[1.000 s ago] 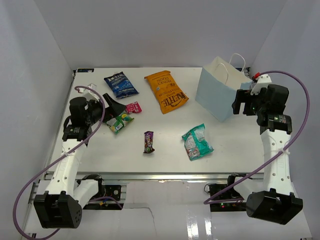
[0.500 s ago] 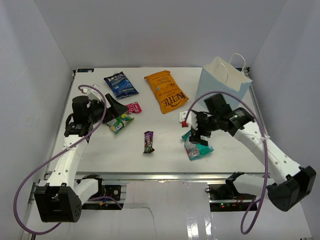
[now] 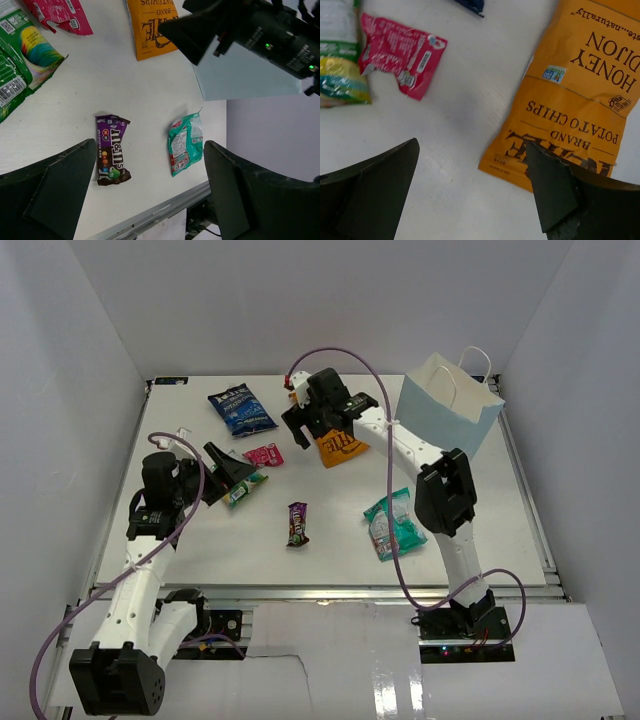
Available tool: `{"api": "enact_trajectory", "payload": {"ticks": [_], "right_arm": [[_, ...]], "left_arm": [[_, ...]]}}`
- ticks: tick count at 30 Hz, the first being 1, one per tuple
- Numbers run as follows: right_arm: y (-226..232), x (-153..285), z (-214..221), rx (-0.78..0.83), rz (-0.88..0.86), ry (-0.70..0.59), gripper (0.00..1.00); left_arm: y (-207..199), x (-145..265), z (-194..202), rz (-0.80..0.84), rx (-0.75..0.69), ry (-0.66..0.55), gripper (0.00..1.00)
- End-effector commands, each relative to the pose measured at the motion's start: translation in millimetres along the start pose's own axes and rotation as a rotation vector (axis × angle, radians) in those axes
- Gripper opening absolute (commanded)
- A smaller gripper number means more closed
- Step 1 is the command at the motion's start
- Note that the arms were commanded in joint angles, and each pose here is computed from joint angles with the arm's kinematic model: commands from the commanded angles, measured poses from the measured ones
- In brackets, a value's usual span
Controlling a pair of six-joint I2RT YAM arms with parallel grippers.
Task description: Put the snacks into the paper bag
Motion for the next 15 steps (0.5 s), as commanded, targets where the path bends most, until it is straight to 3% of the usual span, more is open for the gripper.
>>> {"api": "enact_trajectory", "payload": {"ticks": [1,9,15], "right_arm": [[-14.7,-19.6,-28.9,-0.186,0.155,-0.115,0.93],[-51.7,-72.6,2.2,-0.219,0.379,-0.119,0.98],[-56.5,-101.3,29.4,-0.196,0.361,-0.081,1.00]], "left_arm": [[-2.4,6.0,3.6,0.000,0.053,-0.022,0.98],[2.2,8.3,11.0,-0.015,0.082,-0.004,0.98],[3.7,5.5,13.2,-0.013,0.107,0.021,0.98]]}}
Point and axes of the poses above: each gripper's point midway between its finger pads, its own x axis back along the fingers, its own y axis along the line the jaws close on, z = x × y, the point moved 8 cm from there along x, back along the fingers, and after that the axes turned 3 degrees about x, right-handed, at the moved point
